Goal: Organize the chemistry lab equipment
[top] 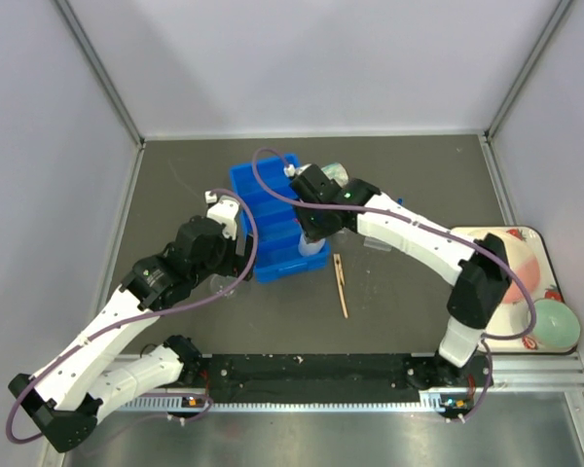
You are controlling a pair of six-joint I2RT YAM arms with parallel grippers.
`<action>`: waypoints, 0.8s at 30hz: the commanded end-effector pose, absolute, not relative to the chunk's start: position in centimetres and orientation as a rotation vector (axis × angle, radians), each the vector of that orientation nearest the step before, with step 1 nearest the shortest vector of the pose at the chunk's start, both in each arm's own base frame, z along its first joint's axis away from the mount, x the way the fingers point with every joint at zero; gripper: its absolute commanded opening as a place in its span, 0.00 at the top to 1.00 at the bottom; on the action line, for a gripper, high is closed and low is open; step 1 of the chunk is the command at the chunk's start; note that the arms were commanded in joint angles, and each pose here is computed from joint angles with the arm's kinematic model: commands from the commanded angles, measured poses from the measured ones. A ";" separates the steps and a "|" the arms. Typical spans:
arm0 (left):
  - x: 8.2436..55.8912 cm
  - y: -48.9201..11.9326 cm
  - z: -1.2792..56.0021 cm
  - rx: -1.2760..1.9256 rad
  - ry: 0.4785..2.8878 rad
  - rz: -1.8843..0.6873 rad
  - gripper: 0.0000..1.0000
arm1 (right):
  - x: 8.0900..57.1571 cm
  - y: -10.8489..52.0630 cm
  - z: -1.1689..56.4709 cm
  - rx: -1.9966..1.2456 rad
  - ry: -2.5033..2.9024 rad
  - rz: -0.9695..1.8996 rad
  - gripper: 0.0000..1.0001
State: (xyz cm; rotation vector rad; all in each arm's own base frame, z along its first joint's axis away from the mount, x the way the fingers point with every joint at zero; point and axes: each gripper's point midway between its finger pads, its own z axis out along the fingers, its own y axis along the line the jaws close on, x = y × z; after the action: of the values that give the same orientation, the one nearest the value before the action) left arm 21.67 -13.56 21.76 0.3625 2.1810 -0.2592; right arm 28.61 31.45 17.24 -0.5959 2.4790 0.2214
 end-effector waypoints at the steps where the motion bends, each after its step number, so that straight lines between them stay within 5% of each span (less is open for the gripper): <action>1: 22.2 -14.3 22.9 0.341 2.137 -0.311 0.01 | 24.9 30.0 19.3 -0.639 2.473 0.263 1.00; 24: 22.2 -15.2 23.6 0.350 2.131 -0.363 0.01 | 15.6 28.1 15.9 -0.761 2.545 0.245 1.00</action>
State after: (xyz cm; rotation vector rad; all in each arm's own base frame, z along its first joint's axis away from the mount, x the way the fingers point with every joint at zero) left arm 21.31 -14.46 21.75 0.3799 2.1876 -0.3213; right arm 16.12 28.49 14.22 -0.7972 2.5729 0.2125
